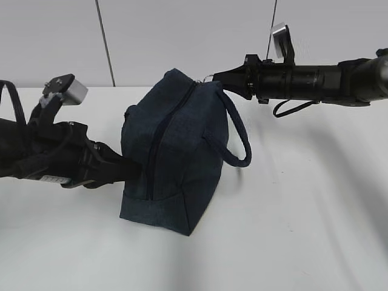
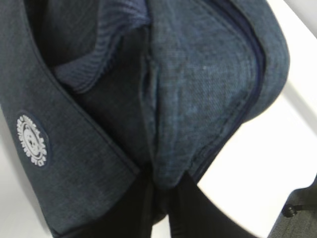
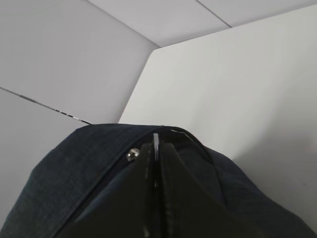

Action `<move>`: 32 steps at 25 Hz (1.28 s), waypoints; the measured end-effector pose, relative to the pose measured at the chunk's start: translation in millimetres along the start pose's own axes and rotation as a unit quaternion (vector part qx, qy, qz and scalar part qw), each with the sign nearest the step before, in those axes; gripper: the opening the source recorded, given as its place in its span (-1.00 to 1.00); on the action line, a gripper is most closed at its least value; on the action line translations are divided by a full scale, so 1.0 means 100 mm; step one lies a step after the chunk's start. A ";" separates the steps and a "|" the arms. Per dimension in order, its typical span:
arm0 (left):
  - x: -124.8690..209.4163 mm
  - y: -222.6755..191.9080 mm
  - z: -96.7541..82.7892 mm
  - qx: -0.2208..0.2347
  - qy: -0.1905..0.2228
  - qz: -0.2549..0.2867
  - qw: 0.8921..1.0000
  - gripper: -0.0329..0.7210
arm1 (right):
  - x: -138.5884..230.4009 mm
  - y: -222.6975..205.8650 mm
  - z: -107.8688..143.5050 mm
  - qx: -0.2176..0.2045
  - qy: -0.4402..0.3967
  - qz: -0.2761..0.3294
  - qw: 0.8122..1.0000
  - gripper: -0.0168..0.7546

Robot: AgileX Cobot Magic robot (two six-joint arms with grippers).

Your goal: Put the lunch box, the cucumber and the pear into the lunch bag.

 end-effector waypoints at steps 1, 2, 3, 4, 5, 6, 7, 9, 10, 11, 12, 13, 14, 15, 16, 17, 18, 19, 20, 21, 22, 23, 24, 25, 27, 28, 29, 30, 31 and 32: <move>0.00 0.00 0.00 0.001 0.003 -0.001 1.000 -0.88 | -0.02 0.00 0.02 -0.008 0.003 0.000 1.000 -0.96; 0.00 0.00 -0.01 0.003 0.006 -0.001 1.000 -0.86 | -0.03 0.00 0.04 -0.013 0.004 0.001 1.000 -0.96; 0.00 0.00 -0.01 0.003 0.006 -0.003 1.000 -0.83 | -0.04 0.00 0.06 -0.019 0.005 0.001 1.000 -0.96; -0.01 0.01 -0.02 0.004 0.006 -0.005 1.000 -0.78 | -0.05 0.00 0.07 -0.021 0.005 0.001 1.000 -0.96; -0.02 0.02 -0.03 0.004 0.004 -0.007 1.000 -0.72 | -0.05 0.00 0.07 -0.023 0.005 0.001 1.000 -0.96; -0.03 0.04 -0.04 0.005 0.002 -0.012 1.000 -0.62 | -0.05 0.00 0.08 -0.024 0.005 0.002 1.000 -0.96; -0.05 0.07 -0.07 0.007 0.001 -0.017 1.000 -0.51 | -0.05 0.00 0.08 -0.024 0.004 0.002 1.000 -0.96; -0.10 0.13 -0.12 0.010 -0.001 -0.033 0.999 -0.26 | -0.04 0.00 0.08 -0.024 0.004 0.004 1.000 -0.96; -0.12 0.16 -0.15 0.011 -0.003 -0.041 0.999 -0.13 | -0.04 0.00 0.08 -0.024 0.003 0.004 1.000 -0.96; -0.14 0.19 -0.16 0.011 -0.006 -0.046 0.999 -0.03 | -0.04 0.00 0.08 -0.024 0.003 0.004 1.000 -0.96; -0.16 0.22 -0.18 0.009 -0.009 -0.053 0.999 0.02 | -0.04 0.00 0.08 -0.024 0.003 0.004 1.000 -0.96; -0.18 0.25 -0.19 0.004 -0.012 -0.061 0.998 0.06 | -0.04 0.00 0.08 -0.024 0.003 0.004 1.000 -0.96; -0.20 0.28 -0.19 -0.005 -0.015 -0.069 0.998 0.09 | -0.04 0.00 0.08 -0.024 0.003 0.004 1.000 -0.96; -0.23 0.32 -0.18 -0.016 -0.019 -0.079 0.997 0.11 | -0.04 0.00 0.08 -0.025 0.004 0.005 1.000 -0.96; -0.28 0.36 -0.19 -0.027 -0.024 -0.092 0.995 0.11 | -0.04 0.00 0.08 -0.025 0.004 0.005 1.000 -0.96; -0.33 0.41 -0.19 -0.040 -0.029 -0.106 0.993 0.12 | -0.04 0.00 0.08 -0.025 0.003 0.005 1.000 -0.96; -0.39 0.46 -0.19 -0.052 -0.033 -0.119 0.991 0.12 | -0.04 0.00 0.08 -0.025 0.003 0.005 1.000 -0.96; -0.47 0.51 -0.20 -0.061 -0.038 -0.135 0.988 0.13 | -0.04 0.00 0.08 -0.025 0.003 0.005 1.000 -0.96; -0.55 0.55 -0.21 -0.067 -0.043 -0.149 0.986 0.13 | -0.04 0.00 0.08 -0.025 0.002 0.005 1.000 -0.96; -0.63 0.59 -0.23 -0.073 -0.049 -0.162 0.983 0.13 | -0.04 0.00 0.08 -0.026 0.002 0.005 1.000 -0.96; -0.71 0.62 -0.24 -0.077 -0.053 -0.172 0.981 0.13 | -0.04 0.00 0.08 -0.026 0.002 0.005 1.000 -0.96; -0.79 0.66 -0.26 -0.080 -0.057 -0.185 0.978 0.13 | -0.04 0.00 0.08 -0.026 0.002 0.005 1.000 -0.96; -0.87 0.69 -0.28 -0.083 -0.061 -0.197 0.975 0.13 | -0.04 0.00 0.08 -0.026 0.002 0.005 1.000 -0.96; -0.95 0.72 -0.29 -0.088 -0.064 -0.208 0.972 0.13 | -0.04 0.00 0.08 -0.026 0.001 0.005 1.000 -0.96; -1.08 0.75 -0.31 -0.091 -0.068 -0.223 0.968 0.13 | -0.04 0.00 0.09 -0.027 0.001 0.005 1.000 -0.96; -1.14 0.75 -0.31 -0.091 -0.070 -0.228 0.967 0.13 | -0.04 0.00 0.09 -0.027 0.001 0.005 1.000 -0.96; -1.18 0.73 -0.30 -0.091 -0.069 -0.229 0.967 0.13 | -0.04 0.00 0.09 -0.027 0.001 0.005 1.000 -0.96; -1.23 0.70 -0.28 -0.090 -0.069 -0.228 0.967 0.13 | -0.04 0.00 0.09 -0.027 0.001 0.005 1.000 -0.96; -1.27 0.68 -0.28 -0.087 -0.070 -0.228 0.967 0.13 | -0.04 0.00 0.09 -0.027 0.001 0.005 1.000 -0.96; -1.29 0.64 -0.27 -0.083 -0.070 -0.225 0.968 0.13 | -0.04 0.00 0.09 -0.027 0.001 0.005 1.000 -0.96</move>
Point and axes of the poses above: a point on each arm's last joint axis where the gripper is mounted, y pointing back along that axis away from the gripper, z along the wrist's bending axis when the last joint is at zero, x = y × z, the point moved 4 cm from there along -y, pointing out along that axis toward the gripper, and after that the axes turned 5 degrees about y, right-handed, at the moved point
